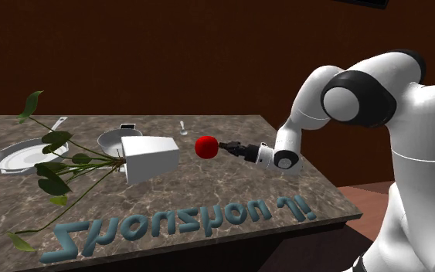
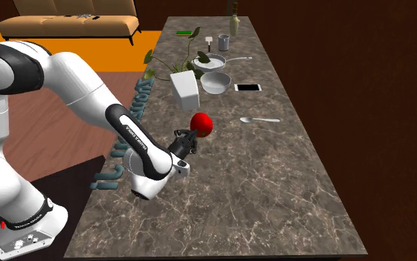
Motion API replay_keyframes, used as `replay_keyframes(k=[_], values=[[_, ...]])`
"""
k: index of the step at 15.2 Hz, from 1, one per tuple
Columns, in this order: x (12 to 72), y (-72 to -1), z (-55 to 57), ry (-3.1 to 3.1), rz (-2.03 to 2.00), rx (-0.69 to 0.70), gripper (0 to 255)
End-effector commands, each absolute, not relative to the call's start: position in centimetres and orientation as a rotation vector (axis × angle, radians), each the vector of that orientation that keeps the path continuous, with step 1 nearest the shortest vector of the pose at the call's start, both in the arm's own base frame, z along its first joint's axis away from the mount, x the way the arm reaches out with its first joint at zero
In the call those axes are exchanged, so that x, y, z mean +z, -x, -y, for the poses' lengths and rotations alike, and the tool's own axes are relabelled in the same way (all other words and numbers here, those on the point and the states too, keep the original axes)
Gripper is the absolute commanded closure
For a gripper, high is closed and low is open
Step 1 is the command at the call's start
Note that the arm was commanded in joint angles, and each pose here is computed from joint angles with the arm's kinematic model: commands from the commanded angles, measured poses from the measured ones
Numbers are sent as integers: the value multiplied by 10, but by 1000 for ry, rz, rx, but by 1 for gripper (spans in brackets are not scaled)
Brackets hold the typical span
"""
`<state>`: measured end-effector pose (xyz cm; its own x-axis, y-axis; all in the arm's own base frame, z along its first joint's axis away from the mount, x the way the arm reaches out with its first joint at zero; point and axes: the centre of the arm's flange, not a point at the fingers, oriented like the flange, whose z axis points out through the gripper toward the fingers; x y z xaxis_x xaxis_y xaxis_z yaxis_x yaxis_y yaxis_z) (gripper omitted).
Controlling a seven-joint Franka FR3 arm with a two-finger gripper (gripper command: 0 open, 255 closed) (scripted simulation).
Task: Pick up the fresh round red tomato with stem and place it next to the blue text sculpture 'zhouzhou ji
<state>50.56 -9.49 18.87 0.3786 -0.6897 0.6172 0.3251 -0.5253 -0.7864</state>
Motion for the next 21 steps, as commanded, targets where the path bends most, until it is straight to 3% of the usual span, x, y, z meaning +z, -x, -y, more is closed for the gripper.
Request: replay_keyframes(k=[1, 6, 21], values=[[189, -506, 95, 1681, -326, -1327, 0], [151, -470, 116, 1678, -327, -1327, 0], [152, -505, 96, 1678, -327, -1327, 0]])
